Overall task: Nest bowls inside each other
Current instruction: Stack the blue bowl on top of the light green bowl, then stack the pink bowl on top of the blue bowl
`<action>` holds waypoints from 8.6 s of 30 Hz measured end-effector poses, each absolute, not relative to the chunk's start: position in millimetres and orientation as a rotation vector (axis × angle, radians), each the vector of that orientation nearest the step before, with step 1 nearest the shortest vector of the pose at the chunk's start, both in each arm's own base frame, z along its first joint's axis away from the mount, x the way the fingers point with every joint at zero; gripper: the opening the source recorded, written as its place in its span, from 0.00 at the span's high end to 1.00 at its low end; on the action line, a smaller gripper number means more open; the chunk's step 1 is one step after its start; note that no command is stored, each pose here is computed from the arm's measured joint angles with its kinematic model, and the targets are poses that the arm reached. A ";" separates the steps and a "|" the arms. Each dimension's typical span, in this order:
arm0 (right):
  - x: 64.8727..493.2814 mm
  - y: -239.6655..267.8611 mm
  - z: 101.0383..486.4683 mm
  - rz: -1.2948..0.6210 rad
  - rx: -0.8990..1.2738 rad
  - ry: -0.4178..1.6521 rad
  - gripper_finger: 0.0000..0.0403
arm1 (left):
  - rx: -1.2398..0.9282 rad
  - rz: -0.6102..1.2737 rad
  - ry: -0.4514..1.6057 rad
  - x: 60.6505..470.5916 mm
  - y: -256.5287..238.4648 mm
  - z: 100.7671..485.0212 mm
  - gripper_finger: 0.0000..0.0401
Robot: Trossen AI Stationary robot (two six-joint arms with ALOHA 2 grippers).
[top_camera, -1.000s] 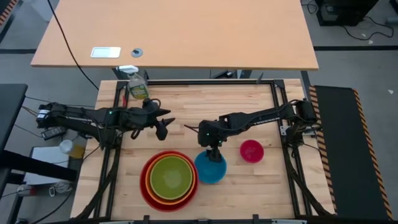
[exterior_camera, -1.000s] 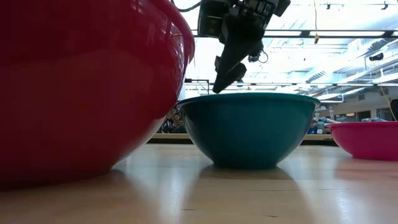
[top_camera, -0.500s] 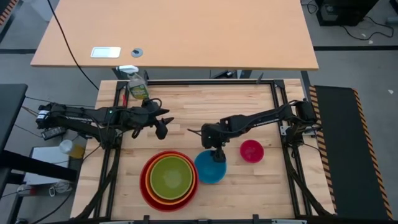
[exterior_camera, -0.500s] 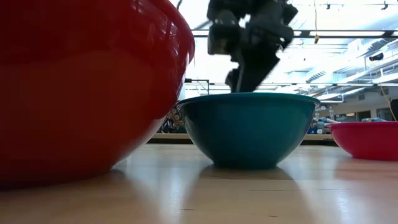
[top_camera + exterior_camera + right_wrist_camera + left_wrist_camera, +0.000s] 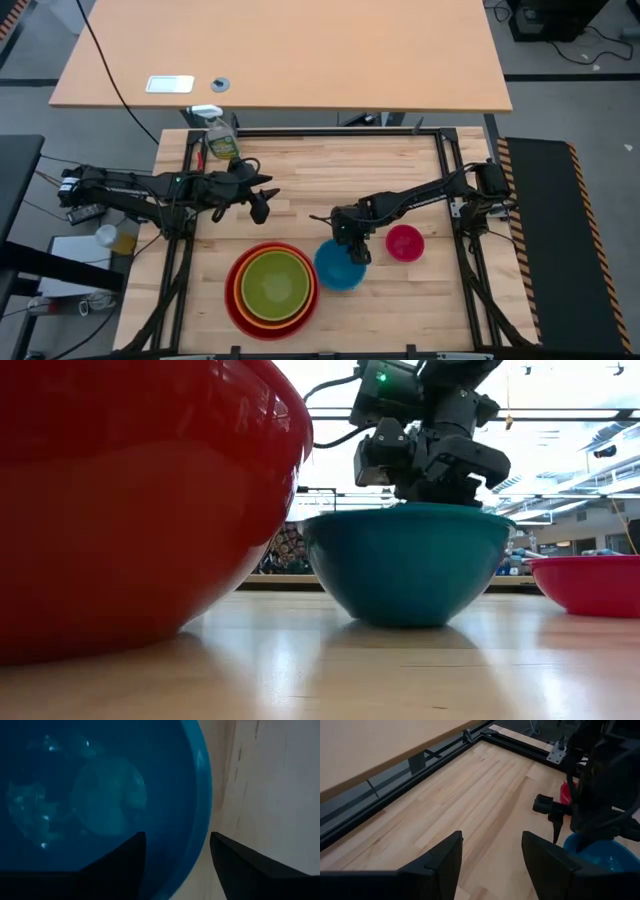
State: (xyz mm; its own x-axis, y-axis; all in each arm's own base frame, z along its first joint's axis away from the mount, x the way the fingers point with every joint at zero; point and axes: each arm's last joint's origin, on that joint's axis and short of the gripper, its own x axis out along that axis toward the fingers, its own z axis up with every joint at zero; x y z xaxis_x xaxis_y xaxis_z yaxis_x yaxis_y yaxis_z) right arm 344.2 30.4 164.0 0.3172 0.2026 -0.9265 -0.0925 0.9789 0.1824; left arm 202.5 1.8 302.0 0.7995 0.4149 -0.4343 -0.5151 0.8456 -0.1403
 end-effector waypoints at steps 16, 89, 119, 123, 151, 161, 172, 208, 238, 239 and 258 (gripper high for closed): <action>349.5 13.5 167.0 0.112 0.153 1.196 0.87 | -0.342 0.431 0.195 199.7 -6.0 324.7 0.48; 509.3 115.8 231.1 0.128 0.179 0.930 0.93 | -0.474 0.191 0.081 118.1 -8.8 355.4 0.48; 456.6 86.7 312.5 -0.041 0.060 0.993 0.43 | -0.509 0.244 0.113 117.4 -7.5 350.7 0.48; 431.8 88.2 318.1 -0.141 -0.025 1.056 0.43 | -0.532 0.256 0.142 117.8 -7.6 347.4 0.48; 261.5 -6.5 255.8 -0.241 0.248 1.221 0.43 | -0.456 0.392 0.184 186.6 -3.2 330.0 0.48; 261.3 -31.6 234.9 -0.043 0.136 1.396 0.43 | -0.484 0.468 0.164 187.2 10.8 329.5 0.48; 248.6 -14.7 234.5 0.161 0.068 1.526 0.43 | -0.481 0.469 0.186 186.5 12.8 327.7 0.48; 239.5 11.7 173.0 0.086 0.021 1.468 0.95 | -0.477 0.467 0.190 186.4 12.7 327.4 0.48; 424.2 36.0 341.5 0.182 0.147 0.856 0.93 | -0.255 0.380 -0.020 148.0 -17.6 361.8 0.48; 431.3 37.1 343.3 0.207 0.156 0.842 0.93 | -0.279 0.373 0.003 142.7 -17.9 359.6 0.48; 510.5 66.2 299.4 0.426 0.150 0.734 0.93 | -0.511 0.361 -0.011 99.6 -18.2 357.9 0.48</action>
